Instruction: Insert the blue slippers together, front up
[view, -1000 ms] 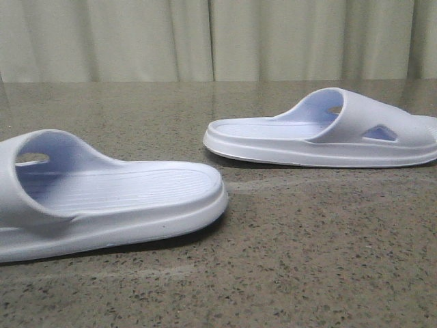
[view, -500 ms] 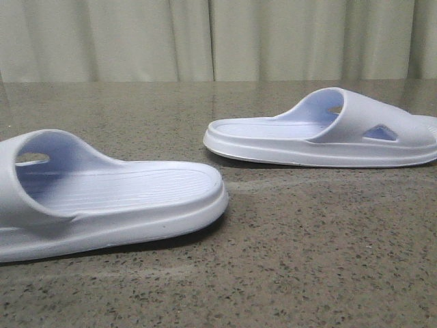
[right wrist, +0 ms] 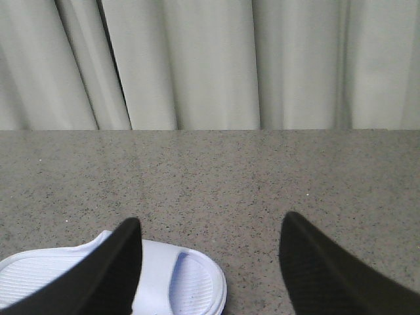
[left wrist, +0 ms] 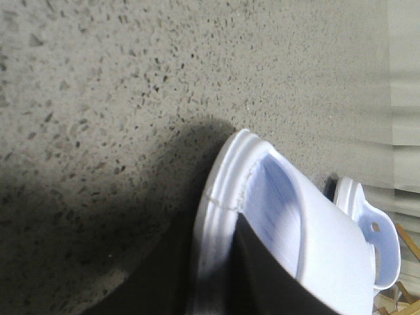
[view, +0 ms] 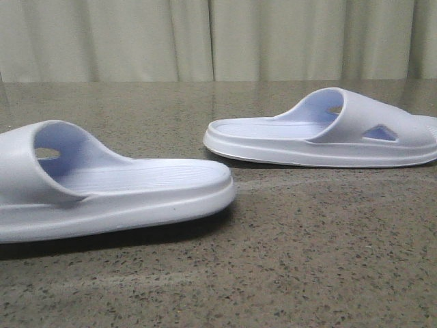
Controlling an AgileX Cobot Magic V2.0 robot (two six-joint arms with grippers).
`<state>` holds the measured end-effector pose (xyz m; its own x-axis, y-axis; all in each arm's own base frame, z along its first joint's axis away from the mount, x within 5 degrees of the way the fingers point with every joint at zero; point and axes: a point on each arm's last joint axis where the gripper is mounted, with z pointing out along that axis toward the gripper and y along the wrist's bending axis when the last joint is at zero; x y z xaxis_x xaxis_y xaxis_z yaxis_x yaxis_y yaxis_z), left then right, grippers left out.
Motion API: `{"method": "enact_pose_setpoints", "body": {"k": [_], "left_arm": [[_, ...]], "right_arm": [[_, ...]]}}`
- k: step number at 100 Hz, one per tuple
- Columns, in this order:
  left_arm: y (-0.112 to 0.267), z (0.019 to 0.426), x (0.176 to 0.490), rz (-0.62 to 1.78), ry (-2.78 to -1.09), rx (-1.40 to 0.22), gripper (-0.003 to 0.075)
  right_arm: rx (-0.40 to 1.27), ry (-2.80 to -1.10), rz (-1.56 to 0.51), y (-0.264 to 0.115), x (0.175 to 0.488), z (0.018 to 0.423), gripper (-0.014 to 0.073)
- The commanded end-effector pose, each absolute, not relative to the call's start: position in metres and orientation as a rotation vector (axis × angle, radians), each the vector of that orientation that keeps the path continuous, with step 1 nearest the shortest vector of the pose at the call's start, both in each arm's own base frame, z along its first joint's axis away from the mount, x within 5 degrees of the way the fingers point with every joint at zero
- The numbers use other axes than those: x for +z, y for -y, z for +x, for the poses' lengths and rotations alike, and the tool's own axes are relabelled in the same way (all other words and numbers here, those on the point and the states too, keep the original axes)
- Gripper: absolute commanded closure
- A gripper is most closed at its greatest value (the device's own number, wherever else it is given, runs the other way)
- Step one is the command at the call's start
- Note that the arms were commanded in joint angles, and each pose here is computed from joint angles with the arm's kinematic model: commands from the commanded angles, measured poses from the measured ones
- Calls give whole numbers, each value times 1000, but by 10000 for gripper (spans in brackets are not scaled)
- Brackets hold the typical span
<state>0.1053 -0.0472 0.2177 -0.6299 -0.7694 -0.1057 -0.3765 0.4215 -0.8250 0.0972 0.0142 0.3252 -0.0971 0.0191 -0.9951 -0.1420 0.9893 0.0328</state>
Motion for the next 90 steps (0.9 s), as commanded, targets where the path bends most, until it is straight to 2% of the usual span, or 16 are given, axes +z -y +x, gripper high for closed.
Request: {"method": "enact_pose_setpoints", "body": {"k": [1, 54, 68, 90], "left_arm": [[48, 109, 224, -987, -2172, -1131, 703], [54, 106, 253, -889, -1924, -1405, 703], [55, 103, 259, -876, -1870, -1463, 703], [57, 101, 260, -862, -1880, -1481, 703]], "right_arm": [[128, -1559, -86, -13, 342, 98, 202], [128, -1545, -85, -13, 343, 99, 203], [139, -1611, -74, -15, 336, 112, 203], [252, -1782, 74, -20, 314, 148, 203]]}}
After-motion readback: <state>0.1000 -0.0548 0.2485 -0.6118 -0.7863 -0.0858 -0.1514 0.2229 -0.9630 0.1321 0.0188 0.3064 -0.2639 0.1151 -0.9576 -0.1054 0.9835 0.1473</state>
